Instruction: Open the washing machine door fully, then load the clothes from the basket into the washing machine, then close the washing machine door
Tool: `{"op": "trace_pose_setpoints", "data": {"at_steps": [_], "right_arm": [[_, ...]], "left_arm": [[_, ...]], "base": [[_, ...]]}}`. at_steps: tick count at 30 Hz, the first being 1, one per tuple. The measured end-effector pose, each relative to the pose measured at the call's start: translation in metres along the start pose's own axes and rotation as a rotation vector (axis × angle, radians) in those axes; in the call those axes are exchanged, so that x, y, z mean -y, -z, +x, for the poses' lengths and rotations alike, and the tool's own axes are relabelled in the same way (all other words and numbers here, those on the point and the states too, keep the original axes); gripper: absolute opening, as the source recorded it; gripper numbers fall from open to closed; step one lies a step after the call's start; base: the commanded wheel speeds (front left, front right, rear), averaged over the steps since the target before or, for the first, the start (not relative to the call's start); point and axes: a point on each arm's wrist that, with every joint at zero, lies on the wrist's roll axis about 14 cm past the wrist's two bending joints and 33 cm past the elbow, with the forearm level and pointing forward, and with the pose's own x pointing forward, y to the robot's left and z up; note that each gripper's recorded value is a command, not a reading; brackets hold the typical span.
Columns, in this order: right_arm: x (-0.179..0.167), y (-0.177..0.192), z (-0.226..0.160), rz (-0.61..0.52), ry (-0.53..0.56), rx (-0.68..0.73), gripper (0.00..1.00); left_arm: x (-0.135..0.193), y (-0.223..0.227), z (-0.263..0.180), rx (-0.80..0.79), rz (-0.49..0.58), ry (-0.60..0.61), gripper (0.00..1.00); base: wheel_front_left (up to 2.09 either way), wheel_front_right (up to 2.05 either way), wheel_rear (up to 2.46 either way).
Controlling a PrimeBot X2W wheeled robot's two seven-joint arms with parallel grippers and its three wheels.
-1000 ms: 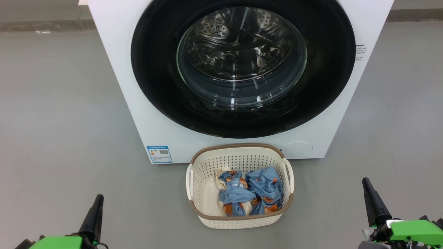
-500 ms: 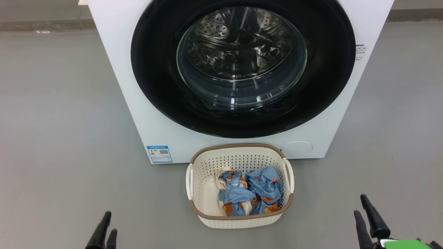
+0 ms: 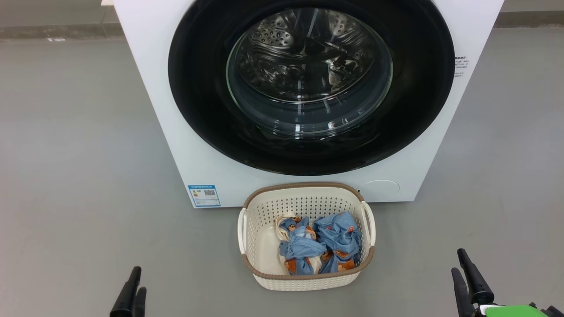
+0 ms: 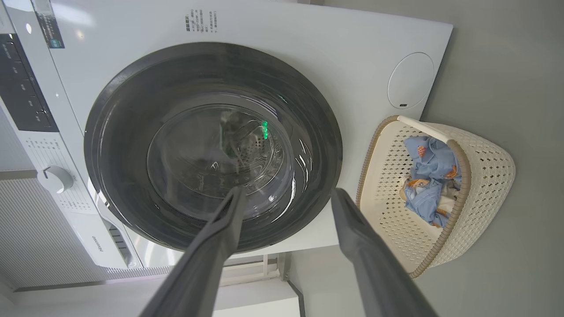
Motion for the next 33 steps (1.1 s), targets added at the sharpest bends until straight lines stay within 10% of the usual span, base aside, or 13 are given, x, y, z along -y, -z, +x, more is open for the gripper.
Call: {"op": "trace_pose_setpoints", "data": {"at_steps": [33], "right_arm": [[-0.006,0.002,0.004,-0.459,-0.016,0.000,1.00]], "left_arm": [[0.028,-0.002,0.001,0.044,0.410,0.080,1.00]], "base": [[0.00,0.00,0.00]]}}
